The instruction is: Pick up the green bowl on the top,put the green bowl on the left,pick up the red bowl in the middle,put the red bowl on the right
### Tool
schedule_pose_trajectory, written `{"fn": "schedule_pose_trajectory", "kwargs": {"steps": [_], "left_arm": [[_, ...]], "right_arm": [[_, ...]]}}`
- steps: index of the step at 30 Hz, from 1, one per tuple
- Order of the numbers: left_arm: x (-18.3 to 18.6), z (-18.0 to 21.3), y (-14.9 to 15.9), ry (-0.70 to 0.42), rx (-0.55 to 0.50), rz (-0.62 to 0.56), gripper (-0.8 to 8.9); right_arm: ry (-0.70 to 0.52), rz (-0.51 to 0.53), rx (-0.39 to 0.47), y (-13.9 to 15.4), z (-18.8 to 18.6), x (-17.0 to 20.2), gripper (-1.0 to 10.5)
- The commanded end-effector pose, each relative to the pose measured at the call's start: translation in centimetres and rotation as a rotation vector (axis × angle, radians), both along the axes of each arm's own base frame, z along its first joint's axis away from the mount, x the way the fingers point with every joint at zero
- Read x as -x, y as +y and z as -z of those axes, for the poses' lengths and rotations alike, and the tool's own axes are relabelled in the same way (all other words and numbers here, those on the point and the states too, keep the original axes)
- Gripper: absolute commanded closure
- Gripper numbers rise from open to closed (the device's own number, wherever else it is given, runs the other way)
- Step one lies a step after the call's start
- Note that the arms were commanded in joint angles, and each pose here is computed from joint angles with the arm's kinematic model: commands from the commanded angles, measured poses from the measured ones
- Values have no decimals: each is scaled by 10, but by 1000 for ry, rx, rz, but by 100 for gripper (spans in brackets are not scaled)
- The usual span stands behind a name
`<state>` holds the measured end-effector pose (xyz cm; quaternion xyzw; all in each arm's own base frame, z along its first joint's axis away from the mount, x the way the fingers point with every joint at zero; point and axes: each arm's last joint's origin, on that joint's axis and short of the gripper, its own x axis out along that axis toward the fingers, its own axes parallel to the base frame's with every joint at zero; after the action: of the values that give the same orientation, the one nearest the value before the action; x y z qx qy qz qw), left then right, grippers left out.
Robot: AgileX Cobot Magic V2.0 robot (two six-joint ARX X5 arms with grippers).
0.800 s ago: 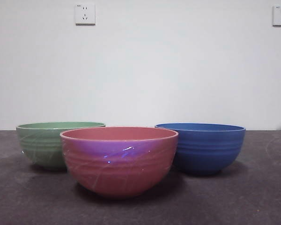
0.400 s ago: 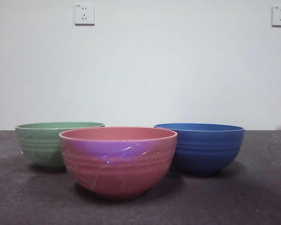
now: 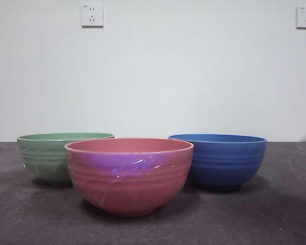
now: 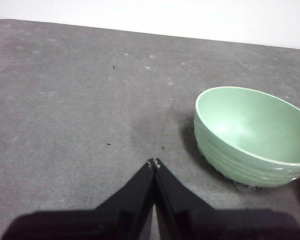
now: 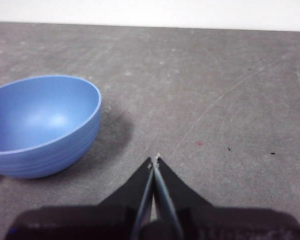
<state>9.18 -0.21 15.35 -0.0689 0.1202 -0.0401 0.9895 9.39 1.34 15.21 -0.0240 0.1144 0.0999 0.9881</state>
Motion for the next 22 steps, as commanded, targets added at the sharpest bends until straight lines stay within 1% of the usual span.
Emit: {"fn": "schedule_pose_trajectory", "kwargs": {"steps": [1, 22], "left_arm": [[-1, 4, 0, 4, 6, -6, 816], [-1, 4, 0, 4, 6, -6, 816]], "right_arm": [[5, 2, -9, 0, 4, 0, 946], [9, 7, -6, 0, 4, 0, 946]]}}
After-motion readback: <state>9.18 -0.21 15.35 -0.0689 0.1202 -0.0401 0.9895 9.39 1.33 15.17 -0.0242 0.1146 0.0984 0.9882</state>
